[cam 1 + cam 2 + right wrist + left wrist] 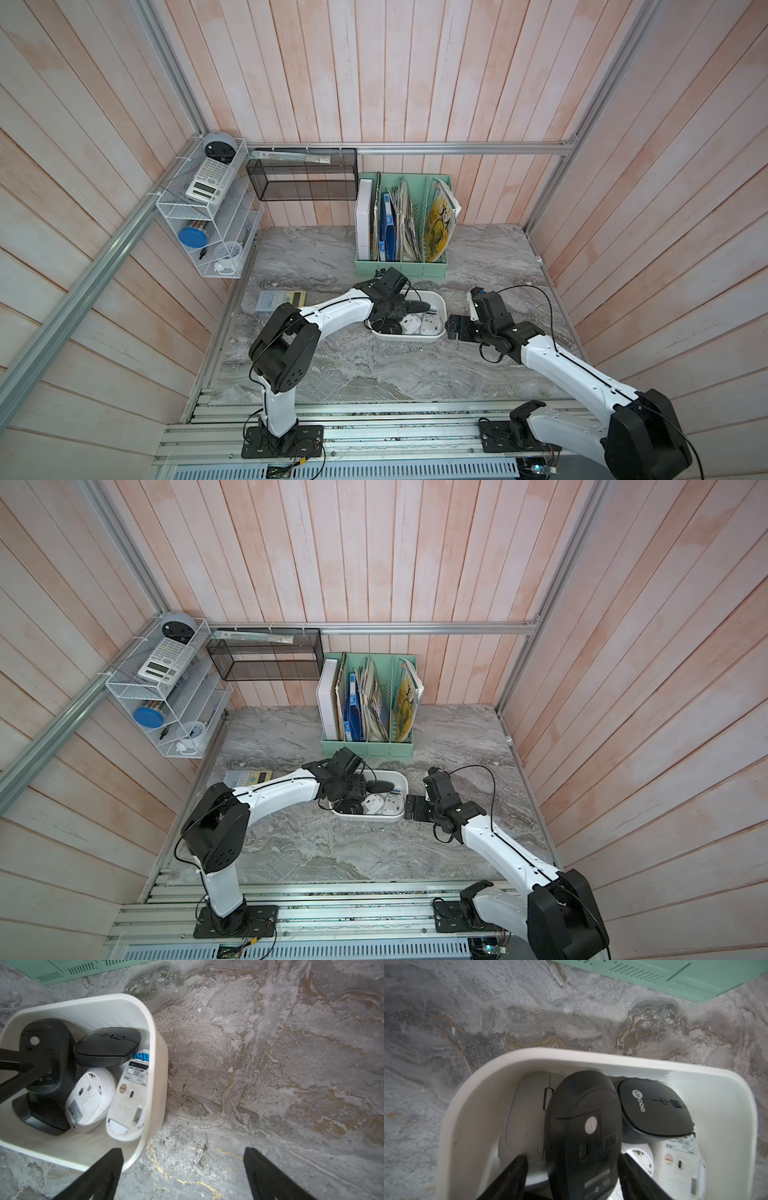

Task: Take out the mouse from the storage box
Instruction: Pick up the mouse from the storage box.

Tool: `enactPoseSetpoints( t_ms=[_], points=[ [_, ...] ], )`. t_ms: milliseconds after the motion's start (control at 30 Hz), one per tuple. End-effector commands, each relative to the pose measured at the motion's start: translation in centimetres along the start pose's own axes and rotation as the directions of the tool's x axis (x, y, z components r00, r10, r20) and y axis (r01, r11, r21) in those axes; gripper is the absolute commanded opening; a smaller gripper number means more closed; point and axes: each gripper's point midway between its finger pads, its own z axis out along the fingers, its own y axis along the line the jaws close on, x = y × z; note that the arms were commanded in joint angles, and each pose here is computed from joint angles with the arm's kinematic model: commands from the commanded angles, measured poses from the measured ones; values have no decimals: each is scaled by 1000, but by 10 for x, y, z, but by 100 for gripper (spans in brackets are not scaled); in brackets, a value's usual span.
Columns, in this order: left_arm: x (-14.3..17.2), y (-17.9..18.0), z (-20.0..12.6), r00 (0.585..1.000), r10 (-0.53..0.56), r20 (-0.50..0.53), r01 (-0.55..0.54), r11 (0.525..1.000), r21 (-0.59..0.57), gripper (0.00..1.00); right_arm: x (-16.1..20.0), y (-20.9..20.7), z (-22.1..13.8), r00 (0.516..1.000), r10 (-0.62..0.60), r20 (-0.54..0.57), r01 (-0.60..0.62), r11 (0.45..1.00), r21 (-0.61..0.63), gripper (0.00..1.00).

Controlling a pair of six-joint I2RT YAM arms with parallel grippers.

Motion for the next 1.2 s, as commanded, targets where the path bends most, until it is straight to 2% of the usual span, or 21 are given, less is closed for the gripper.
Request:
enactPoseSetpoints(
  t_ms=[0, 300, 600, 767, 933, 1167],
  points=[
    [2, -16, 14, 999, -12, -30, 14, 998, 67, 72, -1, -1, -1, 1000, -18, 15, 17, 1000, 9, 98],
    [7, -36, 31, 997, -42, -67, 52, 986, 160, 66, 0, -2, 1, 1000, -16, 14, 16, 1000, 12, 98],
    [11, -39, 42, 995, -62, -81, 75, 984, 163, 56, 2, -4, 2, 1000, -15, 13, 15, 1000, 18, 97],
    [16, -42, 51, 990, -95, -101, 112, 977, 179, 56, 0, -3, 2, 1000, -13, 16, 13, 1000, 16, 97],
    [14, -41, 53, 989, -121, -86, 134, 977, 167, 56, 1, -4, 2, 1000, -12, 14, 11, 1000, 17, 98],
    [6, -50, 48, 988, -153, -39, 157, 966, 206, 48, 1, -3, 2, 1000, -10, 15, 10, 1000, 14, 98]
  ],
)
